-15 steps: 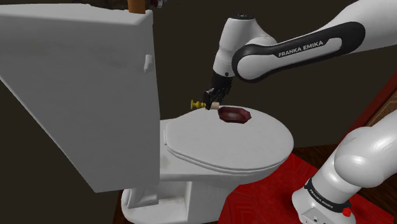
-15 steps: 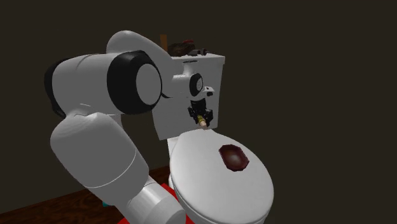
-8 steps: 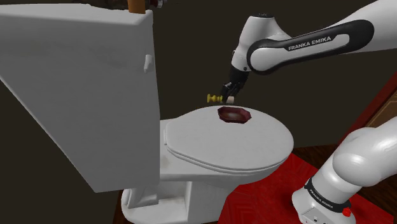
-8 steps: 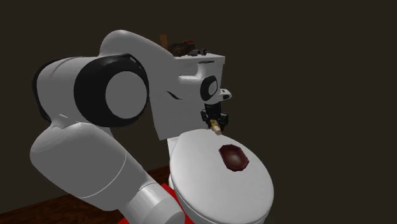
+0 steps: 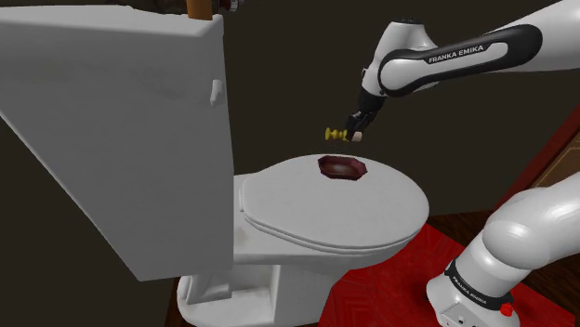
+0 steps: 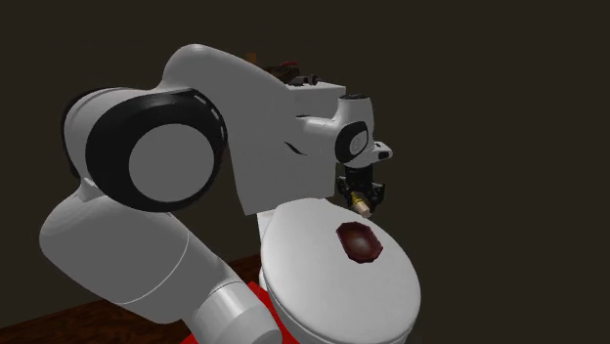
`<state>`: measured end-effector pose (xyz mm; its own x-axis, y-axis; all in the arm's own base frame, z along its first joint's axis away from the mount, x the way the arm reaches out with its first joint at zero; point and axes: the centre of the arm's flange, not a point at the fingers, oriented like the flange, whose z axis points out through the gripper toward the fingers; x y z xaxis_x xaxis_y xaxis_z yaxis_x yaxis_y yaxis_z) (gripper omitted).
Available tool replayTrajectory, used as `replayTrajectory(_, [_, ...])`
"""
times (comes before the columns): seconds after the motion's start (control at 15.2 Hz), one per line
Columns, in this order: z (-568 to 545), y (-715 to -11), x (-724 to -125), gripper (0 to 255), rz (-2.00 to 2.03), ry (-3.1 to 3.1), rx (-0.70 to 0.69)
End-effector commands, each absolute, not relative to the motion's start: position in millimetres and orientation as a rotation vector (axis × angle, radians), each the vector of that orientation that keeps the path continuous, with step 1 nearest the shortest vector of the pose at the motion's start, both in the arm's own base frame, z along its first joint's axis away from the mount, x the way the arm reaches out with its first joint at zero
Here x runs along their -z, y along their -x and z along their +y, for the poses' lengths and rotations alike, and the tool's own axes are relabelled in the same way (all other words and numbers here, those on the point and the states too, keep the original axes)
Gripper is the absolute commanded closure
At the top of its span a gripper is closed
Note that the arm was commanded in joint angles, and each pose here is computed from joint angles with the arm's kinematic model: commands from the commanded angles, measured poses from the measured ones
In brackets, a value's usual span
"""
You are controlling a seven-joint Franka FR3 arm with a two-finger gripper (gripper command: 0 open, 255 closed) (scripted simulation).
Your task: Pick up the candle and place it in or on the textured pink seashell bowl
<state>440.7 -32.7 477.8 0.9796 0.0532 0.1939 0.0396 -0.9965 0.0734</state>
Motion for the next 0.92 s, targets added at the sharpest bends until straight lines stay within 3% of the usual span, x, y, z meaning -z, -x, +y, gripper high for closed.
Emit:
replayTrajectory(0.0, [-60,-438,-479,255,0.074,-3.057,-0.302])
replayTrajectory(0.86, [-60,-438,-411,255,0.074,-3.057,-0.302])
